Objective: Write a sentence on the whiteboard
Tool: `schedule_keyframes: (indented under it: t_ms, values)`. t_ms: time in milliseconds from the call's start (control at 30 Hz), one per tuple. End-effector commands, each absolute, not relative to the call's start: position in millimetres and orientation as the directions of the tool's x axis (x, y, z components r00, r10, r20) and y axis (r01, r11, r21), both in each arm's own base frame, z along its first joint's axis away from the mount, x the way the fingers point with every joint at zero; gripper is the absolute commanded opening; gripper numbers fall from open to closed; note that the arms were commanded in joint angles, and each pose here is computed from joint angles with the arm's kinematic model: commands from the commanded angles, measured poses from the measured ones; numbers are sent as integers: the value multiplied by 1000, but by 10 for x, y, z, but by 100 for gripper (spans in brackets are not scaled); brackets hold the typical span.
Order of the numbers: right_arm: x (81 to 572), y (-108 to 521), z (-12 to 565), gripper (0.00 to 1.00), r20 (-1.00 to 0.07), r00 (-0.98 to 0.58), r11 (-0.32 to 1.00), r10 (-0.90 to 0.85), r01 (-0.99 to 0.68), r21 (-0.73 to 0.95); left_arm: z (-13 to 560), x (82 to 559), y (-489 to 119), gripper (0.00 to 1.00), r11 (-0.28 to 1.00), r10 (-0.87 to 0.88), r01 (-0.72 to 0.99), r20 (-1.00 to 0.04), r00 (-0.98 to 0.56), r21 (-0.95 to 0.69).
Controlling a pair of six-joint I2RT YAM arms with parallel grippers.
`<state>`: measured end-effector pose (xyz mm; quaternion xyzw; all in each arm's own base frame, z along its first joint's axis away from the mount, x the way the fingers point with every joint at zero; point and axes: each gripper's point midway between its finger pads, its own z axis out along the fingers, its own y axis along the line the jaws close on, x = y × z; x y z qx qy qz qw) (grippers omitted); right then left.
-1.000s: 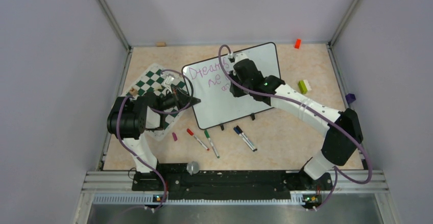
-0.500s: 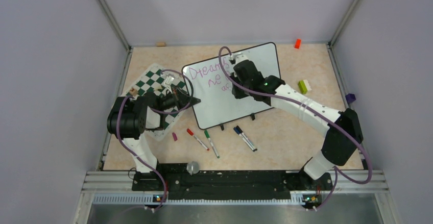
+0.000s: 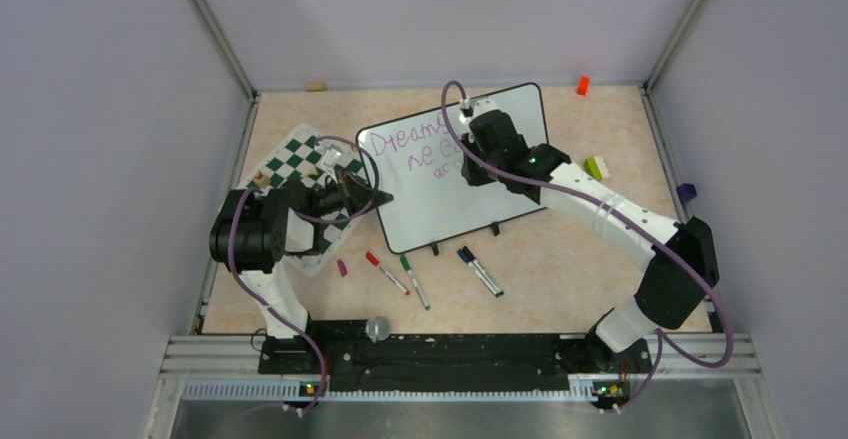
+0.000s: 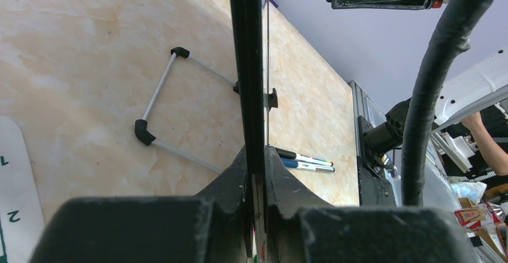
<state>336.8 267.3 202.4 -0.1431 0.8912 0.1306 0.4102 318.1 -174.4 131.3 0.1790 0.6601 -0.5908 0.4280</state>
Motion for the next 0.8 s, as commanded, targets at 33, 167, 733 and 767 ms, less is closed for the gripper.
schedule_keyframes:
  t_ms: [33, 167, 733, 767]
  values:
    - [3450, 2738, 2324, 0, -814, -573, 914, -97, -375, 155, 1341, 2992, -1792, 0, 177, -171, 856, -872, -460, -486]
    - [3455, 2773, 2260, 0, -805, -584, 910, -104, -382, 160, 1342, 2989, -1789, 0, 177, -171, 856, -872, -459, -486]
    - [3573, 2570, 2152, 0, -789, -604, 951, -112, -296, 91, 1343, 2983, -1791, 0, 177, -171, 857, -872, -459, -485]
    - [3572, 2560, 2152, 0, -789, -605, 952, -112, -294, 90, 1341, 2982, -1793, 0, 175, -170, 856, -872, -460, -486]
